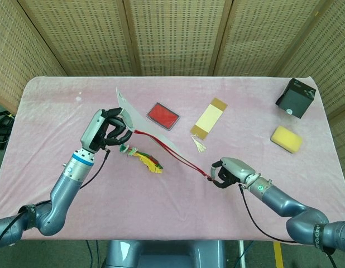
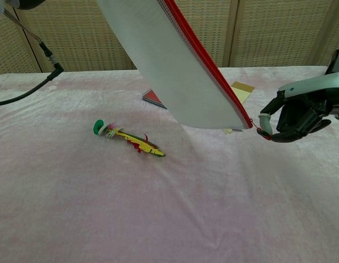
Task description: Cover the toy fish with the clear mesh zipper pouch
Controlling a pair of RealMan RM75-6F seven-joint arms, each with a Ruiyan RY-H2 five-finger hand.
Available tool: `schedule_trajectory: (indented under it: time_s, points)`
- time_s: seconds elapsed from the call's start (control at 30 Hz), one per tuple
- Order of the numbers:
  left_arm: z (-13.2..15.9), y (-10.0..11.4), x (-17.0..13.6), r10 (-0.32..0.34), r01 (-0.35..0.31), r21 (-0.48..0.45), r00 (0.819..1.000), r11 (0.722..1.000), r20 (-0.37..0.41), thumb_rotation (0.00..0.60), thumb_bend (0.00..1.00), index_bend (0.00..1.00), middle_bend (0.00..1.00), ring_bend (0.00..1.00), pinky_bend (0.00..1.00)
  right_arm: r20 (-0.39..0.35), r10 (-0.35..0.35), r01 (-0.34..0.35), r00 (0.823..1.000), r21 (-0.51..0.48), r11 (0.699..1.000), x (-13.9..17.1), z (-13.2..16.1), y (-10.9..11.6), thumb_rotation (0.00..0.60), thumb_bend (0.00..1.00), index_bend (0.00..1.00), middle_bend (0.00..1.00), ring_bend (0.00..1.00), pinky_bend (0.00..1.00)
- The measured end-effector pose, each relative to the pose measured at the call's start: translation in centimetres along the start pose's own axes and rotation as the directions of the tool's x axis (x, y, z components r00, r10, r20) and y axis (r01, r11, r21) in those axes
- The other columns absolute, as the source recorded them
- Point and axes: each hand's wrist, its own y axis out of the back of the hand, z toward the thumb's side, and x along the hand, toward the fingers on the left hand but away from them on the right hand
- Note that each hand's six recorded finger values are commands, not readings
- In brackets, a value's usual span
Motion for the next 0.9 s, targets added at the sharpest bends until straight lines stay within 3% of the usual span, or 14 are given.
schedule_trajectory:
  time_s: [0.43, 0.5, 0.53, 0.57, 0.63, 0.67, 0.7, 0.9]
  points:
    - [-0.5, 0.9, 0.3, 0.017, -0.017, -0.002, 1.0, 1.0, -0.014, 0.6, 0.73, 0.85, 0.99, 0.85, 0.98, 0.019, -0.001, 0.001, 1.0, -0.007, 1.0, 0.6, -1.5, 0.3, 0.6, 0.82, 0.77, 0.98, 0.95, 1.0]
    - [-0.5, 0.8, 0.3, 0.014, -0.014, 0.0, 1.0, 1.0, -0.013, 0.6, 0.65, 0.81, 0.99, 0.85, 0.98, 0.016, -0.005, 0.005, 1.0, -0.013, 1.0, 0.6, -1.5, 0.4, 0.6, 0.68, 0.64, 0.98, 0.95, 1.0]
    - [-0.5, 0.8, 0.3, 0.013, -0.013, 0.002, 1.0, 1.0, -0.012, 0.6, 0.49, 0.71, 0.99, 0.85, 0.98, 0.012, -0.009, 0.009, 1.0, -0.015, 1.0, 0.7, -1.5, 0.4, 0.6, 0.47, 0.48, 0.98, 0.95, 1.0]
    - [-0.6, 0.7, 0.2, 0.009, -0.009, 0.005, 1.0, 1.0, -0.012, 0.6, 0.29, 0.53, 0.99, 0.85, 0.98, 0.008, -0.013, 0.013, 1.0, -0.017, 1.0, 0.7, -1.4, 0.4, 0.6, 0.24, 0.29, 0.98, 0.95, 1.0]
    - [-0.8, 0.5, 0.1, -0.01, 0.01, 0.018, 1.0, 1.0, -0.016, 0.6, 0.04, 0.18, 0.99, 0.85, 0.97, 0.002, -0.021, 0.021, 1.0, -0.018, 1.0, 0.7, -1.5, 0.6, 0.6, 0.02, 0.08, 0.97, 0.95, 1.0]
    - [-0.9, 0.5, 0.0, -0.019, 0.02, 0.026, 1.0, 0.999, -0.017, 0.6, 0.0, 0.05, 0.99, 0.85, 0.97, -0.002, -0.028, 0.027, 1.0, -0.013, 1.0, 0.7, -1.5, 0.7, 0.6, 0.0, 0.03, 0.97, 0.95, 1.0]
    - [-1.0, 0.4, -0.2, -0.031, 0.031, 0.038, 0.999, 0.999, -0.018, 0.6, 0.0, 0.01, 0.99, 0.85, 0.96, -0.007, -0.035, 0.035, 0.999, -0.004, 0.999, 0.7, -1.5, 0.8, 0.6, 0.0, 0.01, 0.97, 0.95, 1.0]
    - [-0.7, 1.1, -0.4, -0.043, 0.043, 0.109, 0.999, 0.993, -0.009, 0.6, 0.0, 0.0, 0.98, 0.85, 0.96, -0.028, -0.086, 0.087, 0.996, 0.035, 0.996, 1.1, -2.0, 1.6, 0.6, 0.0, 0.0, 0.96, 0.95, 1.0]
